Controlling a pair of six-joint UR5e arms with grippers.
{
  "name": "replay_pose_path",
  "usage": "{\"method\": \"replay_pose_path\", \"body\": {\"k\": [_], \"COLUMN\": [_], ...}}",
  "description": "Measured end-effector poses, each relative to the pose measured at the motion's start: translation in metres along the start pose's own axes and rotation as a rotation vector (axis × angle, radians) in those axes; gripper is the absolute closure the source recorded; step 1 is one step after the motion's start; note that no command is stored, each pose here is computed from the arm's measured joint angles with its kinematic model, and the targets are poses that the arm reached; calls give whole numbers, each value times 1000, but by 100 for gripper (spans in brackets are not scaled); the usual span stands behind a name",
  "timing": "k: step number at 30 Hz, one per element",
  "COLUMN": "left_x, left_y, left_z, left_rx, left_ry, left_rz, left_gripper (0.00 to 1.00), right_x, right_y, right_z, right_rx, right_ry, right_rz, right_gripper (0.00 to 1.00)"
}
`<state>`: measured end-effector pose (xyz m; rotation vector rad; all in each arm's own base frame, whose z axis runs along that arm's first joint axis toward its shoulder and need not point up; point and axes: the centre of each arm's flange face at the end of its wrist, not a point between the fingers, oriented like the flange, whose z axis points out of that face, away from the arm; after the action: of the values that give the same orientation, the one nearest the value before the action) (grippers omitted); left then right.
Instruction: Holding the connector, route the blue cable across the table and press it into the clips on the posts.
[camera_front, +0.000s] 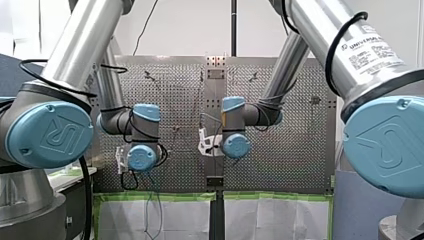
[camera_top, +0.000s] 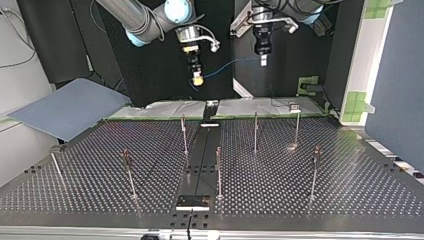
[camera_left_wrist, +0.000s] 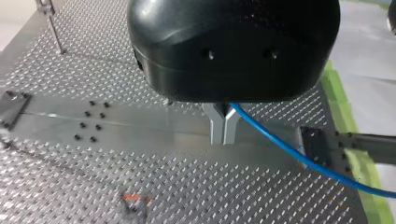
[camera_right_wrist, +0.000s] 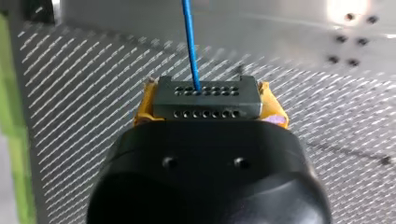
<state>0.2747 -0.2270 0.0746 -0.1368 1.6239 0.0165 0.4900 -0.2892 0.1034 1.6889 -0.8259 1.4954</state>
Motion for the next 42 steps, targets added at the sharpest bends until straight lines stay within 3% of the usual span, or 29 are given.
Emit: {"method": "replay_pose_path", "body": {"k": [8,20,25,29,34,42], "left_x": [-36,-107,-136,-156,-174,-194], "left_y": [-10,-21,-21,-20,-15,-5], "left_z": [23,56,66,70,65,52], "left_rx": [-70,-190,-242,-277,-319,-382], "left_ry": [-63,-168,-205,-228,-240,-246], "left_rz": [-25,-103,-129,-154,-179,-205], "left_gripper": [100,100,100,100,100,100], "right_x": [57,156,169,165,160,180], "right_y": [-14,-19,-26,-36,-46,-60], "right_z": [13,28,35,42,50,55], "right_rx": [74,176,224,262,284,309], "right_ry": [69,175,172,147,116,111], "right_rz": [31,107,107,91,72,73], "right_gripper": [100,100,100,100,100,100]}}
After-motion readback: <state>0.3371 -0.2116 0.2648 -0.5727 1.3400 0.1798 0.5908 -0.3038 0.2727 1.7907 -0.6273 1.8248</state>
